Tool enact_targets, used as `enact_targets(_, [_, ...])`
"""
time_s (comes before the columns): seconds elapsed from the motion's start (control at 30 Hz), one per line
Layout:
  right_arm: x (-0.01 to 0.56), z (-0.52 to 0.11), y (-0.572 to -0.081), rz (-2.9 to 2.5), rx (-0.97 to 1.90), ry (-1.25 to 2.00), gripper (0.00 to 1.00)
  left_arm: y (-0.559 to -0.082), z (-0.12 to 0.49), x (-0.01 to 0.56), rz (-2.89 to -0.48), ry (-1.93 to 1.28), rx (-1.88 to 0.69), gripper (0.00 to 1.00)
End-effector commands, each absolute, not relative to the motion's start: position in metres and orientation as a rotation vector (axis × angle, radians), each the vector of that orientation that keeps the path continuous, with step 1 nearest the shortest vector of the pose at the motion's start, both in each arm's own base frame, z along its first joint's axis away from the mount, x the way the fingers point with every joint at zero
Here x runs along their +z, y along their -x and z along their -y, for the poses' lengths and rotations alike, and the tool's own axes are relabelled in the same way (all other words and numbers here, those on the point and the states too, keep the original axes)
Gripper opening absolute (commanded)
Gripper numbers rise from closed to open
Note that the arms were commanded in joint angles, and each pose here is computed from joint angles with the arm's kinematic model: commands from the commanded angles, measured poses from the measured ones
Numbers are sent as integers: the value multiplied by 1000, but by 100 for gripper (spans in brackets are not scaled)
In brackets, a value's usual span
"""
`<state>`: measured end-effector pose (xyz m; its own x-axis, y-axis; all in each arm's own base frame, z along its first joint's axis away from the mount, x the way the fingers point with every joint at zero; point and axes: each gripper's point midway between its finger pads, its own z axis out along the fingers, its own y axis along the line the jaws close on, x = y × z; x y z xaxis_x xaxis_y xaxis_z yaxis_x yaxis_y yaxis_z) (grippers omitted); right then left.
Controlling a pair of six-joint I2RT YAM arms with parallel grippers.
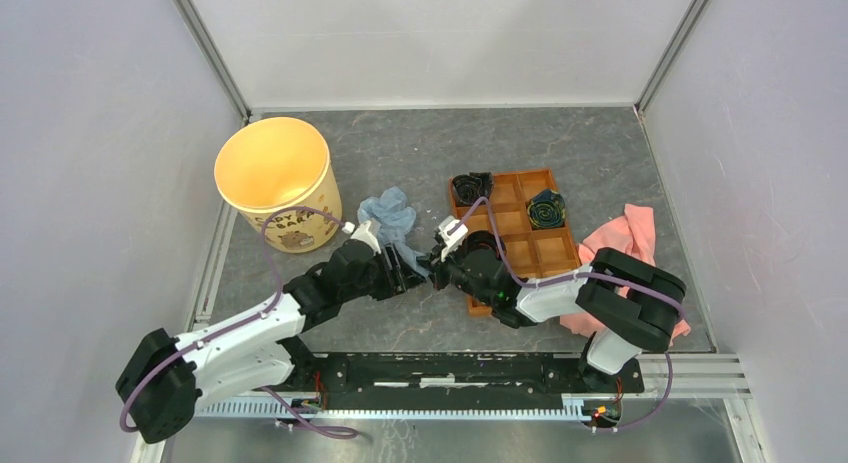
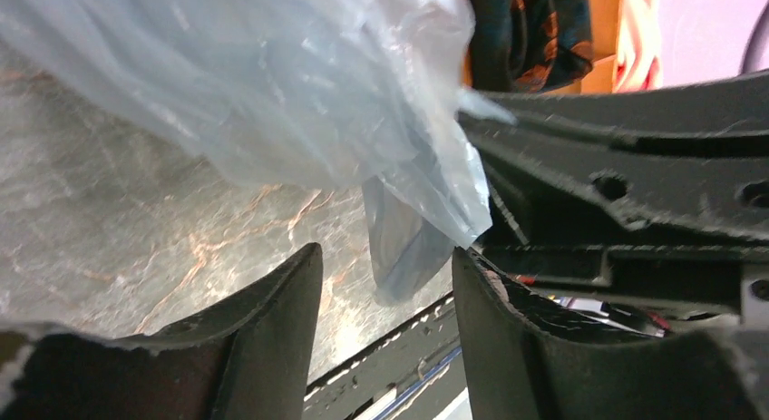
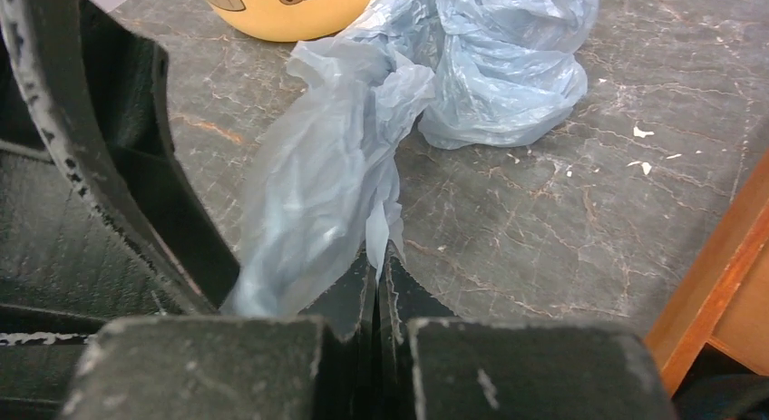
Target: Put the trash bags into the trash bin
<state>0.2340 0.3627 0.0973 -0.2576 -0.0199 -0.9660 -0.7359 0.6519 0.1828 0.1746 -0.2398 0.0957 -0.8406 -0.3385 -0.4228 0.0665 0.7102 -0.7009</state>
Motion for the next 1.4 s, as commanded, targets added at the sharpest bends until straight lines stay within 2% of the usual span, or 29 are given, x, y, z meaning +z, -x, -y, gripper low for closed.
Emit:
enact_targets(0.0, [123, -372, -231, -1634, 869, 583, 0, -200, 261, 139, -2218, 262, -1116, 63])
enact_targets(0.07, [124, -373, -230, -1632, 873, 586, 0, -201, 259, 137, -2226, 259, -1100, 74])
enact_targets(0.17, [126, -371, -229, -1624, 875, 583, 0, -203, 252, 138, -2221, 278, -1057, 73])
enact_targets(0.23, [127, -369, -229, -1620, 876, 578, 0, -205, 247, 140, -2219, 295, -1019, 63])
enact_targets(0.37, [128, -367, -228, -1619, 872, 577, 0, -206, 231, 144, -2213, 322, -939, 32])
enact_targets(0.47, [121, -356, -234, -1673, 796, 553, 0, -201, 216, 148, -2211, 325, -883, 18])
enact_targets(0.67, [91, -301, -237, -1881, 511, 547, 0, -184, 152, 164, -2186, 383, -647, 12])
enact_targets(0.83, [97, -275, -236, -1932, 491, 540, 0, -177, 124, 179, -2108, 446, -609, 11])
enact_targets(0.93, [142, -280, -271, -1908, 427, 554, 0, -197, 130, 232, -1993, 382, -613, 11])
enact_targets(1.0, [204, -290, -300, -1859, 372, 577, 0, -213, 147, 302, -1905, 263, -640, 7])
enact_targets(1.07, [298, -299, -317, -1762, 332, 598, 0, -220, 168, 386, -1820, 120, -700, 2])
enact_targets(1.13, [404, -305, -308, -1596, 412, 588, 0, -206, 187, 471, -1685, -29, -853, 2])
enact_targets(1.2, [480, -307, -272, -1370, 502, 608, 0, -180, 196, 534, -1492, -146, -1027, 2])
enact_targets(1.27, [513, -302, -231, -1137, 646, 625, 1, -171, 187, 539, -1426, -119, -1068, 2])
enact_targets(1.33, [488, -298, -209, -1010, 722, 641, 2, -188, 173, 482, -1537, 30, -977, 2])
enact_targets(1.37, [449, -299, -209, -1029, 725, 648, 2, -199, 167, 433, -1636, 124, -907, 2])
